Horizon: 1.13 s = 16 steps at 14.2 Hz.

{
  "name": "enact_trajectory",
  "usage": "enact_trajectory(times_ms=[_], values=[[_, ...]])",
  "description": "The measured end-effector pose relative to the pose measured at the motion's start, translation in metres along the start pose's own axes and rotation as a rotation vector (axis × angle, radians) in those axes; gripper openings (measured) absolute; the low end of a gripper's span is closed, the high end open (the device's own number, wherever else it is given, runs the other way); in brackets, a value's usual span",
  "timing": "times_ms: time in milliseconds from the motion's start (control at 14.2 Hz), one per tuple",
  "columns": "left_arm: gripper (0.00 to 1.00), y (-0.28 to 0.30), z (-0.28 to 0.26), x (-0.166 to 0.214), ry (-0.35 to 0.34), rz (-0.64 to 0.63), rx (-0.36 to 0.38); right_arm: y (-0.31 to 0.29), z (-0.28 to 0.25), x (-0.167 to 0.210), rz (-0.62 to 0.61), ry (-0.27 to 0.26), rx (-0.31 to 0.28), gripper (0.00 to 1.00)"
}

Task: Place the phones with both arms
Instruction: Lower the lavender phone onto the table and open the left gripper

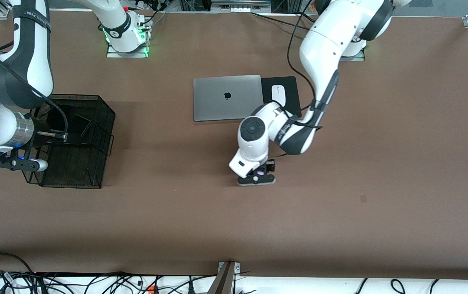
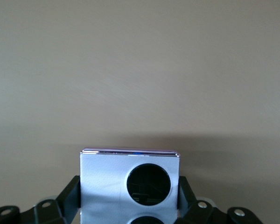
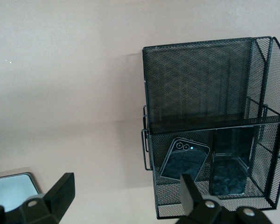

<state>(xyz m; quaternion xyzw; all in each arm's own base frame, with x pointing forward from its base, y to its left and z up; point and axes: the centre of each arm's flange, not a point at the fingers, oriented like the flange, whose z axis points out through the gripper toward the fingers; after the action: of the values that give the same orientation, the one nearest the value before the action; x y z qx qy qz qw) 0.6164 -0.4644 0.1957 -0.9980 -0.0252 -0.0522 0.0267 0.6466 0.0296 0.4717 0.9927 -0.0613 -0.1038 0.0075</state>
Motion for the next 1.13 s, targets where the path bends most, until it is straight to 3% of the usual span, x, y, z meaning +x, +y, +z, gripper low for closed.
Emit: enact_trajectory(times_ms=[422,633,1055,1126], values=[[0.85,0.058,0.007,-0.054,-0.051,-0.009,-0.05,0.0,0.0,0.0,0.0,0.0,0.0,1.0],[0.85,0.063,0.02,-0.053,-0.035,-0.101,-0.119,0.0,0.0,0.0,0.0,0.0,0.0,1.0],[0.85,0.062,0.02,-0.051,-0.031,-0.135,-0.127,0.0,0.0,0.0,0.0,0.0,0.0,1.0],[0.89,0.063,0.021,-0.051,-0.03,-0.136,-0.128,0.0,0.0,0.0,0.0,0.0,0.0,1.0]])
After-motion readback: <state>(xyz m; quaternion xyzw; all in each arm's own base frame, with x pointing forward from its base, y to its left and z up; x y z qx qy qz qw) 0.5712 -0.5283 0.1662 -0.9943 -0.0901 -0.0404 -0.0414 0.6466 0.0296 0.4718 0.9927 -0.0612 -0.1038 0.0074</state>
